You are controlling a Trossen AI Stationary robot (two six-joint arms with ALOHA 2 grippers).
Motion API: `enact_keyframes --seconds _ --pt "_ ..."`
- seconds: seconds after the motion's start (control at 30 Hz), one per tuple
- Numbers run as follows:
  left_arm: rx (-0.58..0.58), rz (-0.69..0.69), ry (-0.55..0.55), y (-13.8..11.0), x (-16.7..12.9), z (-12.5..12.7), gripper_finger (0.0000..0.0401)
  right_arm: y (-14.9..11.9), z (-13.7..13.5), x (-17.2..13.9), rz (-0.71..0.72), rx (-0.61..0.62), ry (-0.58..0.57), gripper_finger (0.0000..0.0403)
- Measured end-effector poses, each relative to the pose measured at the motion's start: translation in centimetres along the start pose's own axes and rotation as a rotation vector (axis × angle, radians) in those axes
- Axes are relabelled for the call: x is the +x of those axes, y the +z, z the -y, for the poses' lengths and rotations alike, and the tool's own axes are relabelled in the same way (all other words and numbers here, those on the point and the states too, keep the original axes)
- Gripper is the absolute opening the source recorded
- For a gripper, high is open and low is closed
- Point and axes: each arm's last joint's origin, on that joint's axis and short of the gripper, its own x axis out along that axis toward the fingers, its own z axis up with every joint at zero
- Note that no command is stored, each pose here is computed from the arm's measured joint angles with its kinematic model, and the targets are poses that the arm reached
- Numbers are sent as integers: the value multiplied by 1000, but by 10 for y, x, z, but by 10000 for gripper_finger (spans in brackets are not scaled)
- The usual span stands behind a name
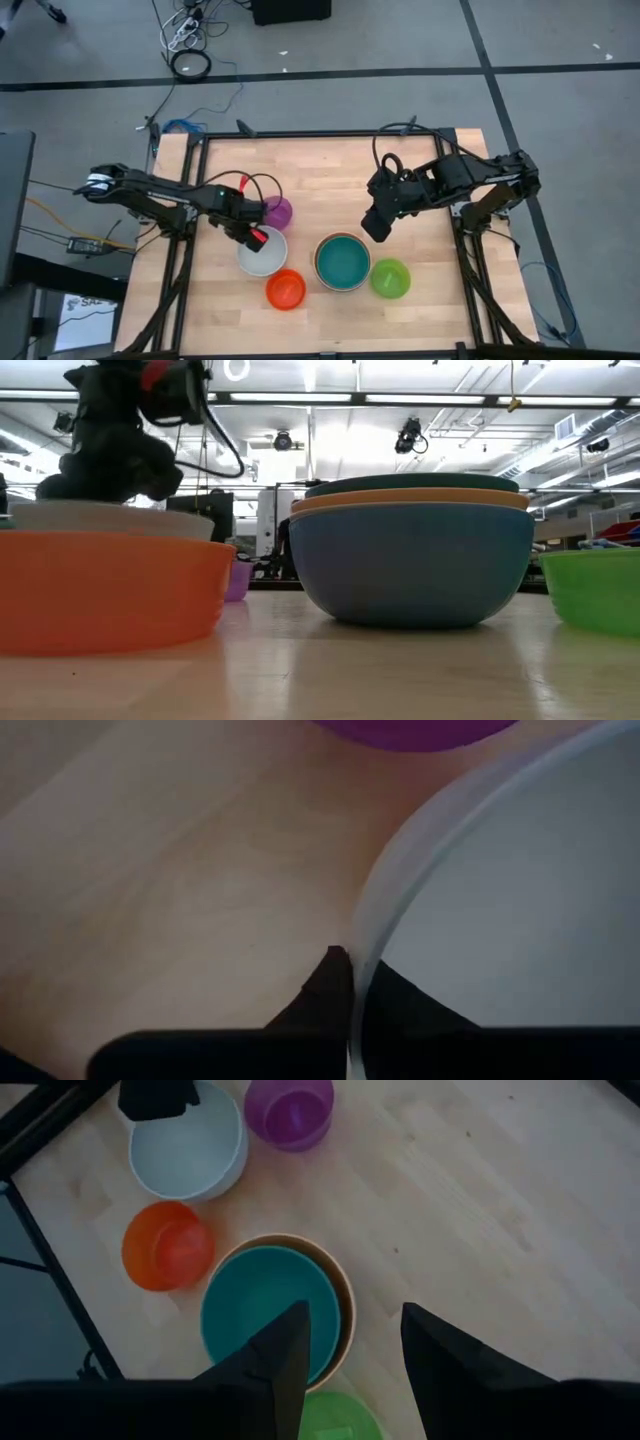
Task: Nest bowls inside each other
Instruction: Stack the white bowl on top of the dark green bowl
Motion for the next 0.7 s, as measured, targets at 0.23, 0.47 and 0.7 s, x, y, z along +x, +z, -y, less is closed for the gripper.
enact_keyframes --seconds 0.23,0.47,0.7 --pt "22 164 -225 7 -53 31 5 0 0 0 -2 -1 -4 146" --pt "49 435 -342 26 -113 74 4 -1 4 0 27 42 -59 146" --pt "124 394 -272 51 -91 117 5 -5 2 -3 91 105 -101 146"
